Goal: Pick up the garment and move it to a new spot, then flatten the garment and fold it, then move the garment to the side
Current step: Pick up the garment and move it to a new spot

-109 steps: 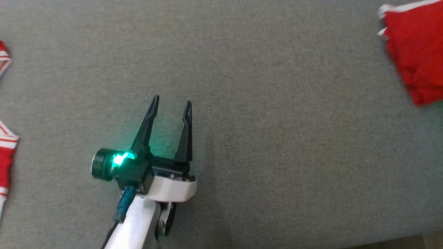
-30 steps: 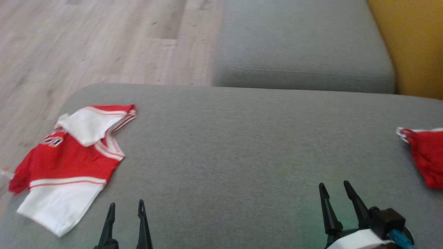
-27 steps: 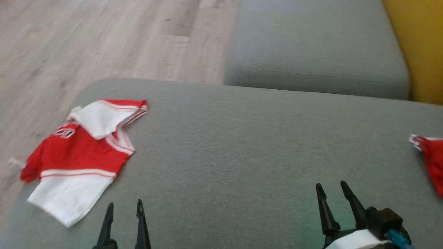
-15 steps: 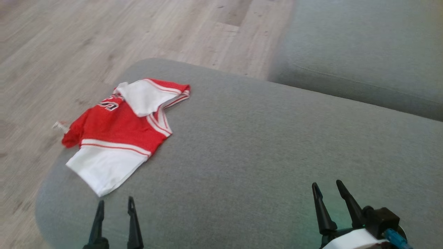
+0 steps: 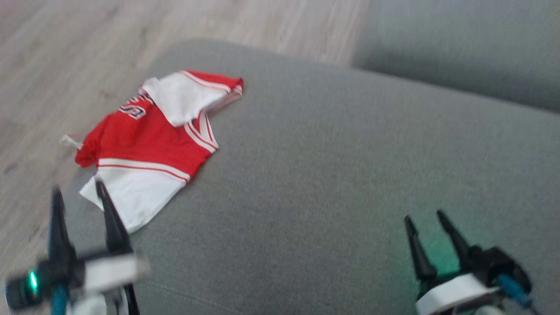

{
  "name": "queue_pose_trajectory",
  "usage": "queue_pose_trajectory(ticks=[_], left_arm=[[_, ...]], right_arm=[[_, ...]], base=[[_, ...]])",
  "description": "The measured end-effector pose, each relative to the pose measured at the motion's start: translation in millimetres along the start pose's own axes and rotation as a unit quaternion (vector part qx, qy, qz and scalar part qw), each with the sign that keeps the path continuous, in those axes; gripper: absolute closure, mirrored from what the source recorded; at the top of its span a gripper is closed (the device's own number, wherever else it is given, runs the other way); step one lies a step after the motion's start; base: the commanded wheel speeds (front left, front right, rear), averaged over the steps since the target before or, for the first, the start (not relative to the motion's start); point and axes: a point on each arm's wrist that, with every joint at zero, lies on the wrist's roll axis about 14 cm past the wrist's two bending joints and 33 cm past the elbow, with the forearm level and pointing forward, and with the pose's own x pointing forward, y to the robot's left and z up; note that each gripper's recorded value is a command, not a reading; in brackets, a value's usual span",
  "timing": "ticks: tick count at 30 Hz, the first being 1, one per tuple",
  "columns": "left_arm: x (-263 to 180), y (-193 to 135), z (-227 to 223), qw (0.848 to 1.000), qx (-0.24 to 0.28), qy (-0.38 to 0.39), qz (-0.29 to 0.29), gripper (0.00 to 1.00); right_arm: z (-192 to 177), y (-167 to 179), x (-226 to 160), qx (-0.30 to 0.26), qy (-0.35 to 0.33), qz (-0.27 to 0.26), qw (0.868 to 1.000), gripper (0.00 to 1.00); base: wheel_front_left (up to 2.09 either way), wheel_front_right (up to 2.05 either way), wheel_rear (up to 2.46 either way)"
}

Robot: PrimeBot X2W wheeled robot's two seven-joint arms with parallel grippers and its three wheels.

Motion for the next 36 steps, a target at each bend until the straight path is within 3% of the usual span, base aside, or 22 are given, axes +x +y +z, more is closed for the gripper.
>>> queue_pose_trajectory(ticks=[5, 11, 17, 23, 27, 28, 36], left_arm=[[68.1, -32.9, 22.5, 0.998, 0.012, -0.038, -0.039, 0.0], [125.0, -75.5, -52.2, 0.988, 0.061, 0.104, -0.093, 0.0], [158.6, -113.8, -113.7, 0.958, 0.063, 0.253, -0.119, 0.0], [116.8, -107.3, -196.6, 0.9, 0.063, 0.42, -0.097, 0.0], [123.6, -116.4, -201.7, 0.896, 0.045, 0.43, -0.101, 0.02], [126.3, -119.1, -200.0, 0.9, 0.042, 0.422, -0.105, 1.0], [138.3, -109.6, -169.7, 0.937, 0.049, 0.325, -0.12, 1.0]], right_arm=[[3.3, -29.2, 22.9, -0.029, -0.004, 0.005, 1.0, 0.0], [-10.9, -67.9, 39.4, -0.05, 0.01, -0.001, 0.999, 0.0], [-38.4, -96.2, 43.4, -0.061, 0.042, -0.006, 0.997, 0.0], [-42.1, -111.7, 47.9, -0.058, 0.037, -0.019, 0.997, 0.0], [-43.0, -116.4, 47.7, -0.055, 0.035, -0.026, 0.998, 0.0], [-43.0, -116.8, 47.7, -0.055, 0.035, -0.027, 0.998, 0.0], [-33.3, -109.4, 44.3, -0.059, 0.03, -0.029, 0.997, 0.0]], base=[[0.0, 0.0, 0.0], [0.0, 0.0, 0.0], [0.0, 0.0, 0.0], [0.0, 0.0, 0.0], [0.0, 0.0, 0.0], [0.0, 0.0, 0.0], [0.0, 0.0, 0.0]])
